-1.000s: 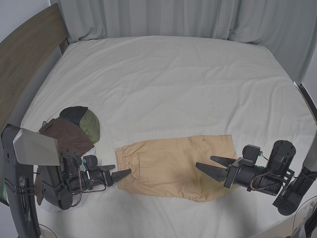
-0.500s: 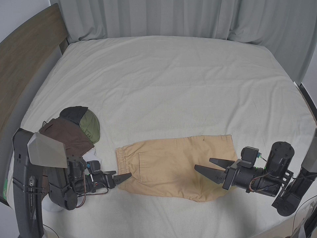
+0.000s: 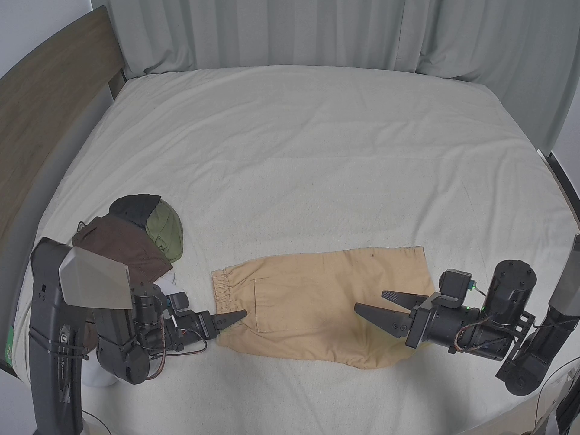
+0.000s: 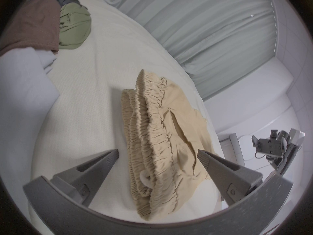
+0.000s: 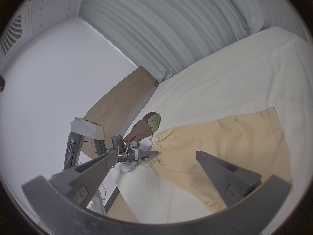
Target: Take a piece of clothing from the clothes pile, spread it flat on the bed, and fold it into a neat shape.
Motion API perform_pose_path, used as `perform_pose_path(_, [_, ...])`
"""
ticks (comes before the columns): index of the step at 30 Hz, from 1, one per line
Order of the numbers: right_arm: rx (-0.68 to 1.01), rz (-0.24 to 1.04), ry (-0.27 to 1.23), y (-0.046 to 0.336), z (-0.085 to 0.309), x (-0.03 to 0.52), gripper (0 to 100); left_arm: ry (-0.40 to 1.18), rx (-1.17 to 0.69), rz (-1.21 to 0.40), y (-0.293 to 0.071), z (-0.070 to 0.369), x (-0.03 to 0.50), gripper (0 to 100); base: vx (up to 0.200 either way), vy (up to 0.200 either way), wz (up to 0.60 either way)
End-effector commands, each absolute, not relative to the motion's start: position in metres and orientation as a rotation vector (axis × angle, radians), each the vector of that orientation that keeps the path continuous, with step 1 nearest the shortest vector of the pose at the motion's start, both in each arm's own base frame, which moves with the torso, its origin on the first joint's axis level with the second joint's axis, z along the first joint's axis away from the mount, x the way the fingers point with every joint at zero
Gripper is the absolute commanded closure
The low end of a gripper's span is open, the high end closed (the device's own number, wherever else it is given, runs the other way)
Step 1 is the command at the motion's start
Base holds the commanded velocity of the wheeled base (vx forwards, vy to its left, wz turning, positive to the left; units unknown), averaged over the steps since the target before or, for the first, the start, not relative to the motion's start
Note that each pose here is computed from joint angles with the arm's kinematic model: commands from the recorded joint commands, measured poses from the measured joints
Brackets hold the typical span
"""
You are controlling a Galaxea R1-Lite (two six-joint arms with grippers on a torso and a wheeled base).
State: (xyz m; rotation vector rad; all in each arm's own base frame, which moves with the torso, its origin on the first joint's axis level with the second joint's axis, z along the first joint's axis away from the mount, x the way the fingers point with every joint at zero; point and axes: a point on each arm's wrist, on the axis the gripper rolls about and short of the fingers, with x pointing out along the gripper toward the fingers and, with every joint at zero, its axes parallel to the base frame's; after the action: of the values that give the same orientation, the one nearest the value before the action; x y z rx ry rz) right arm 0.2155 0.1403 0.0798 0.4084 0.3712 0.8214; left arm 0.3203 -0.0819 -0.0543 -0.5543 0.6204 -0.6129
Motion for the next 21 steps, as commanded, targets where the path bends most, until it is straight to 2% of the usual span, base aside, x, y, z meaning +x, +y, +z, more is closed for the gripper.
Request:
perform_pose_path(1, [0.408, 0.821, 0.374, 0.14, 0.079, 0.216, 0, 0.623, -0.573, -0.613, -0.09, -0.053, 0.321, 0, 0.0, 0.0, 0.0])
perform_pose_path(8, [0.408, 0.822, 0.373, 0.141, 0.079, 0.216, 0, 0.629, -0.588, -0.631, -0.1, -0.052, 0.32, 0, 0.0, 0.0, 0.0])
perform_pose_path(21, [0.409, 0.819, 0.372, 0.14, 0.079, 0.216, 0, 0.605, -0.59, -0.546, -0.108, -0.053, 0.321, 0, 0.0, 0.0, 0.0])
